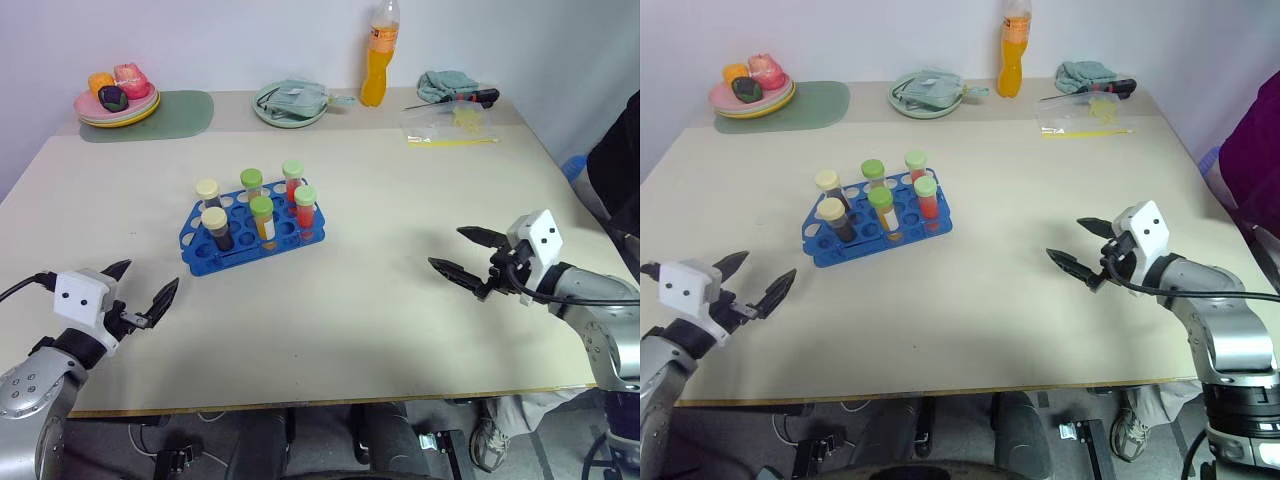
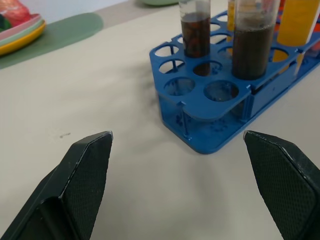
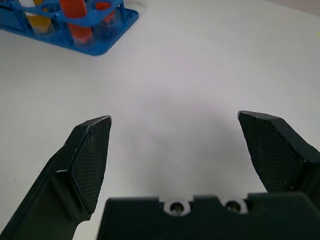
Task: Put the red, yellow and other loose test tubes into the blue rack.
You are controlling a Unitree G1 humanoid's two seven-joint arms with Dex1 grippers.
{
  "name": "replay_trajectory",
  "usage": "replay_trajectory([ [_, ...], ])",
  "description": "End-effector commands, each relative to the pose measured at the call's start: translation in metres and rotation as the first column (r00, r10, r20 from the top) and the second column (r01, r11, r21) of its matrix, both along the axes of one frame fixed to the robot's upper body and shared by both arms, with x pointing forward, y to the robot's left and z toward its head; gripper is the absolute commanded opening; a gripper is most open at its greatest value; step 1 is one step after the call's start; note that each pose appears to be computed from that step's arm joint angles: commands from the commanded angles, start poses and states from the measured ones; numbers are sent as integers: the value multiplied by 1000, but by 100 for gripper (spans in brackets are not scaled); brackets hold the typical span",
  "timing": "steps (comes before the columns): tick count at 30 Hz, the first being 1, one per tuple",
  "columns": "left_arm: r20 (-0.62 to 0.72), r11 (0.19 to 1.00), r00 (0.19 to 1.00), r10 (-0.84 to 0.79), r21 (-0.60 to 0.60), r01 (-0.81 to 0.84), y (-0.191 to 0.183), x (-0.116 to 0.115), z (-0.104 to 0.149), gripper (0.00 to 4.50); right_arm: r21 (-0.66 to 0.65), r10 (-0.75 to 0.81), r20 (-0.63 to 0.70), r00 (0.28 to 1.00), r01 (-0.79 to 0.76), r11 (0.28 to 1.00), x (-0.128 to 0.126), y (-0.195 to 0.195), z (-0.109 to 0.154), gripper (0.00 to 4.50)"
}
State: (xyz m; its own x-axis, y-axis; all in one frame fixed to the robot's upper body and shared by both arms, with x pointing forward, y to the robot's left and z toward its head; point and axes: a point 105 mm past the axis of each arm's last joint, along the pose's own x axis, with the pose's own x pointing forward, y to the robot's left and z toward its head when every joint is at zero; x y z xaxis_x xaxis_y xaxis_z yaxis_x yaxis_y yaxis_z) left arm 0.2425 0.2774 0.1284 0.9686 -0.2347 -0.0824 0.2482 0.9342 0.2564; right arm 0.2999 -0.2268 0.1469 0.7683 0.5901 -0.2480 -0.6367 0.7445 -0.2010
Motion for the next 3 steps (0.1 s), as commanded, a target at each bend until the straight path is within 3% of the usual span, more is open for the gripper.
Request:
replay_trajectory([
  [1, 10, 1000, 1000, -11, 11, 11, 0, 1, 3, 431, -18, -2, 32, 999, 2, 1000, -5, -5, 7, 450],
  [3, 9, 1000, 1000, -13, 8, 13, -2, 2, 2, 431, -22, 4, 28, 1000, -4, 1000, -7, -3, 6, 450],
])
